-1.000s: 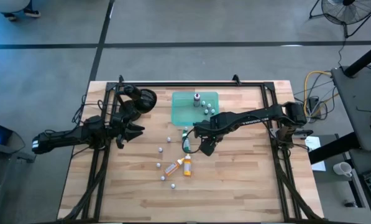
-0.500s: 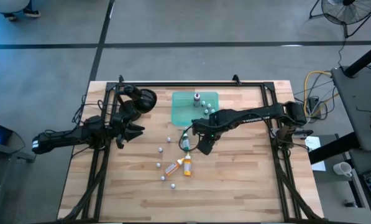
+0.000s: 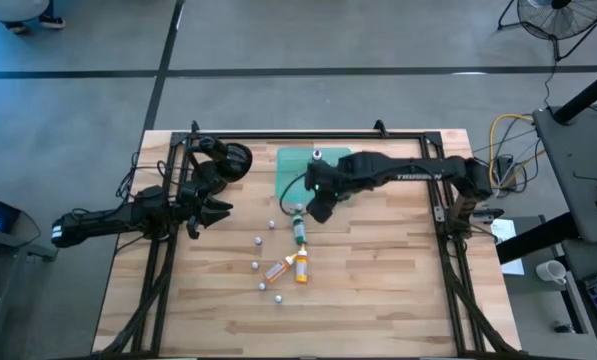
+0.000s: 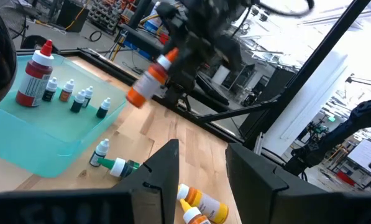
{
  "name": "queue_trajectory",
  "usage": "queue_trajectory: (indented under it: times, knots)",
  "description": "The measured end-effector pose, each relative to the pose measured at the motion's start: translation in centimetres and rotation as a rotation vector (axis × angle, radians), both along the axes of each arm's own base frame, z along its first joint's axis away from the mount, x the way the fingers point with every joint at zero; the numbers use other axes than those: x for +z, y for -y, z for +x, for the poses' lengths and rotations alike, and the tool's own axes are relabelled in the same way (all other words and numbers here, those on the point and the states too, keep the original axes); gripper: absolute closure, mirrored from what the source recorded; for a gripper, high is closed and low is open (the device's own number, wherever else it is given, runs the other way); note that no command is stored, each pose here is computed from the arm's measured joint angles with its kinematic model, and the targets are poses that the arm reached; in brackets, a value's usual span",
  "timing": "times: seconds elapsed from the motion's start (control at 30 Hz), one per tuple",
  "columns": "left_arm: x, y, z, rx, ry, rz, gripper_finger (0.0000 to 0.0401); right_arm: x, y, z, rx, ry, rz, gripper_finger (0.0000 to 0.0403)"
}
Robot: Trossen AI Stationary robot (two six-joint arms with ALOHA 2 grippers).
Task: Pick & Place food coloring
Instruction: Put the big orange food coloring bottle into the bin
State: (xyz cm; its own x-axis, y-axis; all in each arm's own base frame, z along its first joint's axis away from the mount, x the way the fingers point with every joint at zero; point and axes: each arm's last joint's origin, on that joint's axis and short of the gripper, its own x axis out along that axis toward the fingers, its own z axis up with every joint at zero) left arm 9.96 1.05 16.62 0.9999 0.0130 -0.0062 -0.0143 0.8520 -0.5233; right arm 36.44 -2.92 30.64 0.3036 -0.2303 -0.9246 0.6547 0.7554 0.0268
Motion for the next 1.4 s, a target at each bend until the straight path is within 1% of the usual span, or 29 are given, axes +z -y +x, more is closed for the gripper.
queue_trajectory:
  times: [0.17, 0.33, 0.53, 0.83, 1.17, 1.4]
  knots:
    - [0.0, 0.0, 0.0, 0.0, 0.0, 0.0, 0.0295, 0.6, 2.9, -0.2, -0.073, 0.026, -0.004, 0.0297]
    - [0.0, 0.0, 0.0, 0.0, 0.0, 0.0, 0.0295, 0.4, 5.0, -0.1, -0.087, 0.042, -0.02, 0.0297]
    - [0.0, 0.0, 0.0, 0.001, 0.0, 0.0, 0.0295, -0.8, 6.7, 0.8, -0.064, 0.049, -0.014, 0.0297]
    - [0.0, 0.0, 0.0, 0.001, 0.0, 0.0, 0.0295, -3.4, 9.5, 1.4, -0.067, -0.027, -0.018, 0.0297]
    - [0.0, 0.0, 0.0, 0.001, 0.0, 0.0, 0.0295, -5.7, 9.9, 2.1, 0.0, -0.088, 0.065, 0.0297]
    - [0.0, 0.0, 0.0, 0.001, 0.0, 0.0, 0.0295, -7.1, 9.8, 1.8, 0.042, -0.203, 0.104, 0.0297]
